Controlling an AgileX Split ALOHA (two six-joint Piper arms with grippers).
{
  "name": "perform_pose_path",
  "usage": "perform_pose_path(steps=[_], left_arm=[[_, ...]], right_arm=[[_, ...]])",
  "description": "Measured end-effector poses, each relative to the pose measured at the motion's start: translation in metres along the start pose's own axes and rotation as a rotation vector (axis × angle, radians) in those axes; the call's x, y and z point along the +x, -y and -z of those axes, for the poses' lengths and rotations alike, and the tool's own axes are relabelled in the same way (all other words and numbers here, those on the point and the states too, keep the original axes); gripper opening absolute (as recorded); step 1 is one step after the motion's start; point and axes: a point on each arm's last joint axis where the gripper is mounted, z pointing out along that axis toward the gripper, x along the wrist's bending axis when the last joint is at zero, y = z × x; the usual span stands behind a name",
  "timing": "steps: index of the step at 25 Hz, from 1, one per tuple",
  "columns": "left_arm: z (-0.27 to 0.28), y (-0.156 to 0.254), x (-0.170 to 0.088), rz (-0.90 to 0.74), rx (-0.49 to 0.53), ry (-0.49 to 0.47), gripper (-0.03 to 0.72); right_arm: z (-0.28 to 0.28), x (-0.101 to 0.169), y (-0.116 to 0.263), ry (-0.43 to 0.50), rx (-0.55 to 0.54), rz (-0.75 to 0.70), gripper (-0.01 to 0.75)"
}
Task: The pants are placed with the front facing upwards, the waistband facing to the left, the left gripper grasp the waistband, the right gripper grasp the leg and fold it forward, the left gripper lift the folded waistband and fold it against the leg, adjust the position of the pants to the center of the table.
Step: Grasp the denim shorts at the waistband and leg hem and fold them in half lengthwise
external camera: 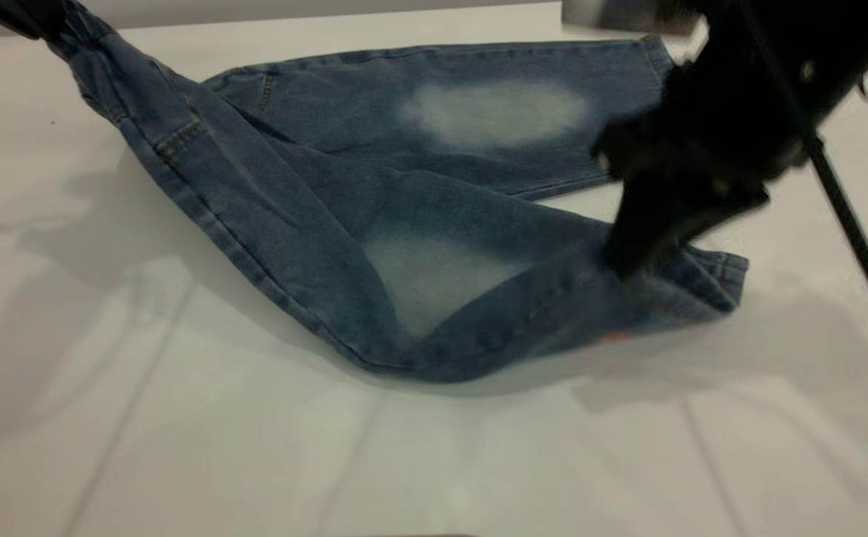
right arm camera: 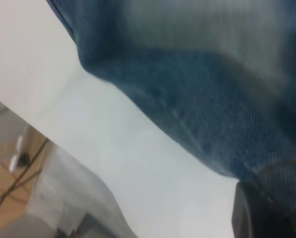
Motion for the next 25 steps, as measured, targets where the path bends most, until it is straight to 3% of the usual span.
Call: perform_pose_path(steps=[6, 16, 25], left_arm=[[0.000, 0.000, 0.000, 0.000, 0.000, 0.000, 0.030], [0.000, -0.006, -0.001, 0.015, -0.061, 0.009, 0.030], [0.002, -0.020, -0.001, 0.018, -0.219, 0.018, 0.030]], right_arm=[[0.014, -0.003, -0.011, 0.030, -0.048, 0.005, 0.021], [0.063, -0.028, -0.060, 0.094, -0.252, 0.006, 0.024], [0.086, -0.034, -0.090, 0.130, -0.363, 0.050, 0.024]])
